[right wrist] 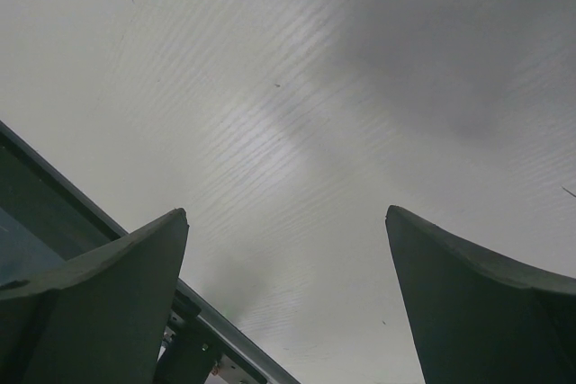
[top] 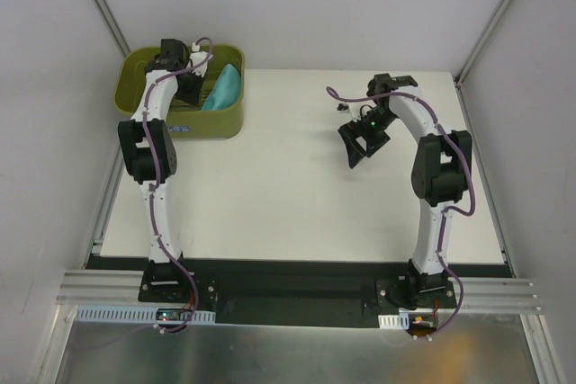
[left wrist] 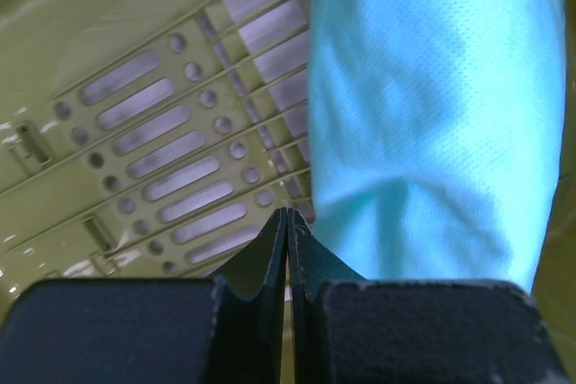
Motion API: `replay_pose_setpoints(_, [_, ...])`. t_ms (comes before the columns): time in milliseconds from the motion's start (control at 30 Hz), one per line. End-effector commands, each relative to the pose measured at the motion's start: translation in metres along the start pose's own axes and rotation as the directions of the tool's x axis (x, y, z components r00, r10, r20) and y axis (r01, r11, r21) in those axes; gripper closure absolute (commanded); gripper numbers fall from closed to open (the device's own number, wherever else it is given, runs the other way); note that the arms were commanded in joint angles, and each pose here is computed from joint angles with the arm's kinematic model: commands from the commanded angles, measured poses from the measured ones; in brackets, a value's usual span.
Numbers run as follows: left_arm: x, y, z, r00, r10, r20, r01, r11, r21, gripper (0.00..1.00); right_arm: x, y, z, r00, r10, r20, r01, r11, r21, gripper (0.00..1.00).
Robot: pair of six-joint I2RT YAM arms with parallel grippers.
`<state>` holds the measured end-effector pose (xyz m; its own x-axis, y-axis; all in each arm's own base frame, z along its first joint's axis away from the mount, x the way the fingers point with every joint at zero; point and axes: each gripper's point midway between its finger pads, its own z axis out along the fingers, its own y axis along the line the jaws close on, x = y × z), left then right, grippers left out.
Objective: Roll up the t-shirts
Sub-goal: Place the T-shirt in the bin.
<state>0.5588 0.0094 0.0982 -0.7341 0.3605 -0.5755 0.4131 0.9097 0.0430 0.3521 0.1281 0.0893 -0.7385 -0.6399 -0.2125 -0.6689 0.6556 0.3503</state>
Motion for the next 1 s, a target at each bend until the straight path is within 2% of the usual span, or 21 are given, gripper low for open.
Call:
replay_pose_setpoints(0, [-0.004, -0.018, 0.008, 0.999, 0.051, 0.002, -0.051, 0.998, 0.043, 1.0, -0.013, 0.014, -0.024, 0.997, -0.067, 0.04, 0.065, 0.996, 0.056, 0.04])
replay_pose_setpoints(200, [-0.016, -0.044, 0.019, 0.997, 0.058, 0.045, -0.064, 0.988, 0.142, 1.0, -0.007, 0.016, -0.023, 0.997, -0.069, 0.026, 0.067, 0.996, 0.062, 0.04])
replay_pose_setpoints(467, [-0.033, -0.078, 0.016, 0.993, -0.003, 0.118, -0.034, 0.95, 0.311, 1.0, -0.008, 0.017, -0.024, 0.996, -0.08, 0.024, 0.078, 0.994, 0.072, 0.04])
replay_pose_setpoints(633, [-0.035, -0.081, 0.013, 0.992, -0.026, 0.122, -0.016, 0.944, 0.33, 1.0, -0.008, 0.016, -0.022, 0.997, -0.079, 0.022, 0.077, 0.995, 0.07, 0.04])
replay_pose_setpoints(767, [-0.035, -0.069, 0.002, 0.994, -0.004, 0.112, -0.025, 0.968, 0.251, 1.0, -0.008, 0.017, -0.023, 0.996, -0.084, 0.024, 0.082, 0.994, 0.073, 0.04])
replay_pose_setpoints(967, [-0.033, -0.033, -0.046, 0.995, 0.068, 0.077, -0.068, 0.998, -0.001, 1.0, -0.013, 0.012, -0.03, 0.994, -0.102, 0.038, 0.097, 0.988, 0.117, 0.04])
